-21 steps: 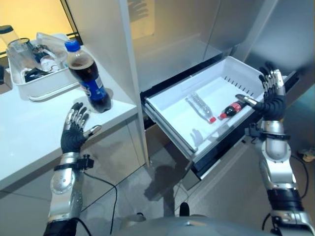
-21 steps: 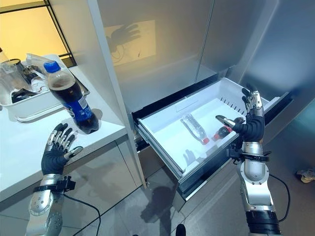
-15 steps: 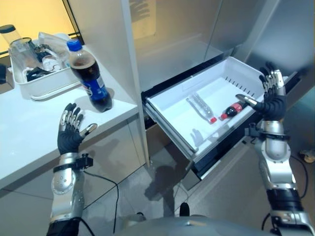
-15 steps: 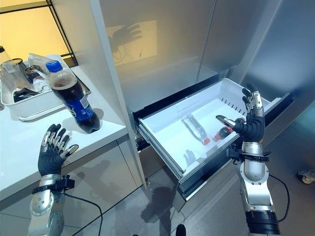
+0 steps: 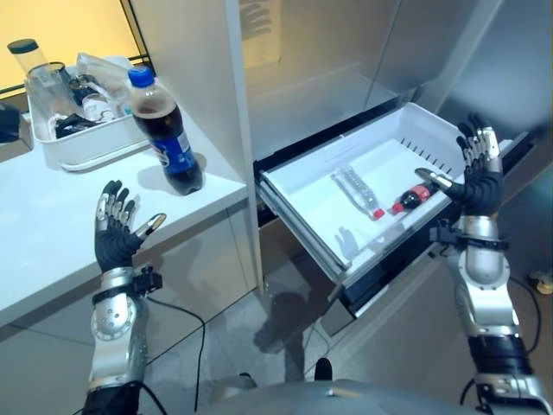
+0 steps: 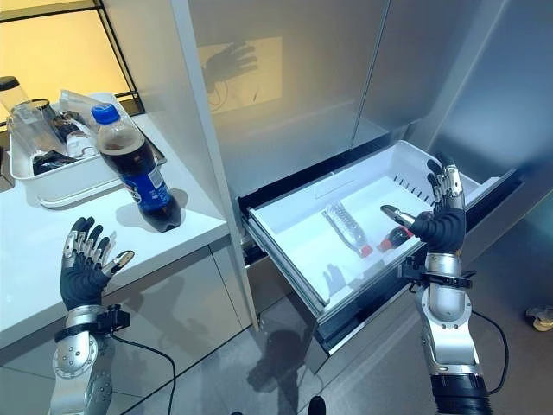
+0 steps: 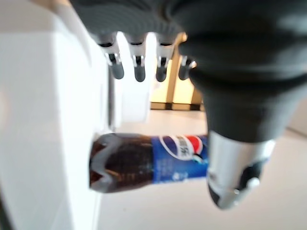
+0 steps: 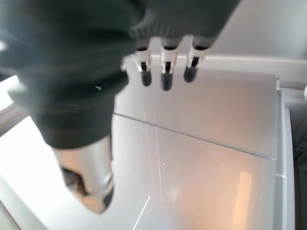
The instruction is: Take the drinks into the refrigerator
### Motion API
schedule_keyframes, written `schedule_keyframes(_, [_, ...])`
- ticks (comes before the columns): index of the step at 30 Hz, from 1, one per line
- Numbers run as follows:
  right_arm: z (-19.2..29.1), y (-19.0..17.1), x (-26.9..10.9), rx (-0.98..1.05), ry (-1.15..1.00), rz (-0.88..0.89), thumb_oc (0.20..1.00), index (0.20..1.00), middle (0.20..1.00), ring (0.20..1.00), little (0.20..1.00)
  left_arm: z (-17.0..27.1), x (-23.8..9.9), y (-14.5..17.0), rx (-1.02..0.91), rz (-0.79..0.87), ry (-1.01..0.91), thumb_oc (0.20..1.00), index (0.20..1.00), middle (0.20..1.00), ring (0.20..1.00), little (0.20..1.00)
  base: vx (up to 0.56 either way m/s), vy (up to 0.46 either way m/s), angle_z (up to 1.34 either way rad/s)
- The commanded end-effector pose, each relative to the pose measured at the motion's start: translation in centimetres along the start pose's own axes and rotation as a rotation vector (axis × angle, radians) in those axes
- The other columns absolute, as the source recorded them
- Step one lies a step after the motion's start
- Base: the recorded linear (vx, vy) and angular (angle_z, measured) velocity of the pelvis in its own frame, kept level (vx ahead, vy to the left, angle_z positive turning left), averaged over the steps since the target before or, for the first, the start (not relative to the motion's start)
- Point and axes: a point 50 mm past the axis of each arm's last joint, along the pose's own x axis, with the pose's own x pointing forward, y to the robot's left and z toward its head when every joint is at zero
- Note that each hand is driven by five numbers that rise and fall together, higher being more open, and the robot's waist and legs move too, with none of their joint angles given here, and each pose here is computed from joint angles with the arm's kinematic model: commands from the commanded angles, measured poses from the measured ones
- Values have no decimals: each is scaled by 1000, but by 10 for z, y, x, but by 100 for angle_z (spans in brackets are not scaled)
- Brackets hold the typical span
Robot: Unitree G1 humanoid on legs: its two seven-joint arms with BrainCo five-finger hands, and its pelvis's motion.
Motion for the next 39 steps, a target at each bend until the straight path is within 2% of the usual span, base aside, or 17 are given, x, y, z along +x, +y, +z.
schedule_keyframes(1, [24, -3, 16, 20, -148, -30, 1000, 1000, 1000, 1000, 1000, 43, 30, -1, 85, -35, -250, 1000, 1000, 1000, 1000, 1000, 41, 9, 0])
schedule_keyframes(10, [24, -1, 22, 22, -142, 1, 1000, 1000, 1000, 1000, 1000, 60, 48, -3, 105, -78, -311, 1000, 1000, 1000, 1000, 1000, 0, 3, 0])
schedule_keyframes(16, [26, 2, 28, 44, -140, 47, 1000, 1000, 1000, 1000, 1000, 63, 67, 0, 114, -149, -284, 1000, 1000, 1000, 1000, 1000, 0, 0, 0])
schedule_keyframes(21, [29, 8, 30, 64, -148, 78, 1000, 1000, 1000, 1000, 1000, 43, 77, 0, 30, -166, -167, 1000, 1000, 1000, 1000, 1000, 8, 0, -2])
schedule_keyframes(30, [32, 12, 30, 92, -162, 84, 1000, 1000, 1000, 1000, 1000, 11, 76, -2, -79, -152, -11, 1000, 1000, 1000, 1000, 1000, 4, 1, -2])
schedule_keyframes(39, [38, 14, 31, 104, -188, 88, 1000, 1000, 1000, 1000, 1000, -12, 69, -1, -98, -118, 93, 1000, 1000, 1000, 1000, 1000, 0, -1, -4])
